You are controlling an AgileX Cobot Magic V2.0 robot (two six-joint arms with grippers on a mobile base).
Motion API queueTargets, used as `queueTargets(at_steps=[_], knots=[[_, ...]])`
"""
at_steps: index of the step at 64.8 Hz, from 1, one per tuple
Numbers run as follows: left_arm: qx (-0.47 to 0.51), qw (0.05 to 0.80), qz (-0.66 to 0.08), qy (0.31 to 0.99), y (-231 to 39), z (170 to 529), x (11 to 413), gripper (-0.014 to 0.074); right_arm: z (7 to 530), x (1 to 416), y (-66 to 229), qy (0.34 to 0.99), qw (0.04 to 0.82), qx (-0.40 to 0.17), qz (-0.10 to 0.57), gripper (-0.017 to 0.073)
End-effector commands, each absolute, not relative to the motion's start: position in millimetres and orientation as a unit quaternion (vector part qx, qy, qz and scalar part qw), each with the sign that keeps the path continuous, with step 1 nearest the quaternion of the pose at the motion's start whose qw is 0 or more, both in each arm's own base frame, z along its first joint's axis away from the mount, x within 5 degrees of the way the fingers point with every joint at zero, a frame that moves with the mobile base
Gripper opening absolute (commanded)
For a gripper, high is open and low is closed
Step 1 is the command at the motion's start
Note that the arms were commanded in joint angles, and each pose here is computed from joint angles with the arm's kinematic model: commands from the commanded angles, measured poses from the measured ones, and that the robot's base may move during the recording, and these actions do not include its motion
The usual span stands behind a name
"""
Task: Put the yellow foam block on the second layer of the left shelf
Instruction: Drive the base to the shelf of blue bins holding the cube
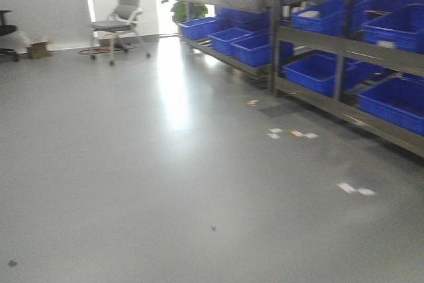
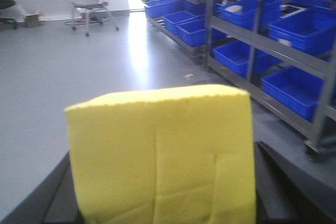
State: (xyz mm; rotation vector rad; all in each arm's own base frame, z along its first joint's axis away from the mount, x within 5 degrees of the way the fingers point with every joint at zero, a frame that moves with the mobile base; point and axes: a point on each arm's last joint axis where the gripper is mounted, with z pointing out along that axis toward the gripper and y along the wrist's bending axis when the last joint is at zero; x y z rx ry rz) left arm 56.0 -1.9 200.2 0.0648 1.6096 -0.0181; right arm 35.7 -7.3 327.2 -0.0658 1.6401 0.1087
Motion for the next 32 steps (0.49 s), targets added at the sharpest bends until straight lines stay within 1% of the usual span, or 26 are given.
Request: queueTargets(at_steps=[1,32], knots=[[0.033,0.718,-0.019,0.695,-3.8,199.8,56.0,0.0136,342.0,35.6,-6.3,0.699,0.713,-0.041,0.044,0.0330],[0.033,0.718,-0.019,0.695,-3.8,199.8,56.0,0.0136,342.0,35.6,-6.3,0.699,0.713,-0.041,0.044,0.0330]])
